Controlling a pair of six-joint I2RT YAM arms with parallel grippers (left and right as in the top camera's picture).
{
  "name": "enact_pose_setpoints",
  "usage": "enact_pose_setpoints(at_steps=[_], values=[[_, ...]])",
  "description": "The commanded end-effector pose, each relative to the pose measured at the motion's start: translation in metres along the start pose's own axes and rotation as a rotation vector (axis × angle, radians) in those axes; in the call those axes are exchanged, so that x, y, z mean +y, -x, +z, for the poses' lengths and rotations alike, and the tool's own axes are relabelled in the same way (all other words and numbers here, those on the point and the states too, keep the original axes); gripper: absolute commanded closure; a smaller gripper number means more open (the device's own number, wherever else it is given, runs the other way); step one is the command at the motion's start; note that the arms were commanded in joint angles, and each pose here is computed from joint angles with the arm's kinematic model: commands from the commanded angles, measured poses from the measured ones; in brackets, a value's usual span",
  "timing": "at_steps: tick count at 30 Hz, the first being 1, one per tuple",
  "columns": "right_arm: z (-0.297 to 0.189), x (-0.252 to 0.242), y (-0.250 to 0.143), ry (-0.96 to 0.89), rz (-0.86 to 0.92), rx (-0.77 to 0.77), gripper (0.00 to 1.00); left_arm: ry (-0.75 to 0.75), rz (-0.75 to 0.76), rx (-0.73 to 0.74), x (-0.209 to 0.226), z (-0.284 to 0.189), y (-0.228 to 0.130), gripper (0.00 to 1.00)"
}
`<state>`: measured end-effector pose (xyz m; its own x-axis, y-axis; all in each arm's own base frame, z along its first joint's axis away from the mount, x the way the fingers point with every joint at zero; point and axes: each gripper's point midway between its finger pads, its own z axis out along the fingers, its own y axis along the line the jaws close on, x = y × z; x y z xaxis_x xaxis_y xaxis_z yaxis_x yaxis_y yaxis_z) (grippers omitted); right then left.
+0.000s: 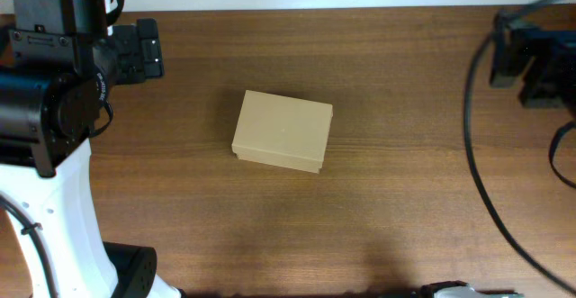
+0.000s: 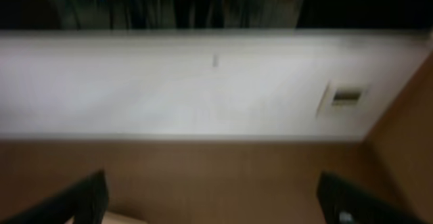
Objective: Pack container
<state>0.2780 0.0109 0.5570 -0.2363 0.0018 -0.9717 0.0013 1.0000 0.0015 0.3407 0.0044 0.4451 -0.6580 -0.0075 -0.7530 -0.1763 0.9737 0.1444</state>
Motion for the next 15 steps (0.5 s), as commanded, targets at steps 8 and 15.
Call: enact_pose_setpoints(at_steps=[8,15], values=[[-0.021,-0.011,-0.033,-0.044,0.018,-0.17,0.01,0.015,-0.002,-0.006,0.004,-0.002,0.001,0.0],[-0.025,-0.013,-0.102,-0.042,0.026,-0.239,0.01,0.015,-0.002,-0.006,0.004,-0.002,0.001,0.0]])
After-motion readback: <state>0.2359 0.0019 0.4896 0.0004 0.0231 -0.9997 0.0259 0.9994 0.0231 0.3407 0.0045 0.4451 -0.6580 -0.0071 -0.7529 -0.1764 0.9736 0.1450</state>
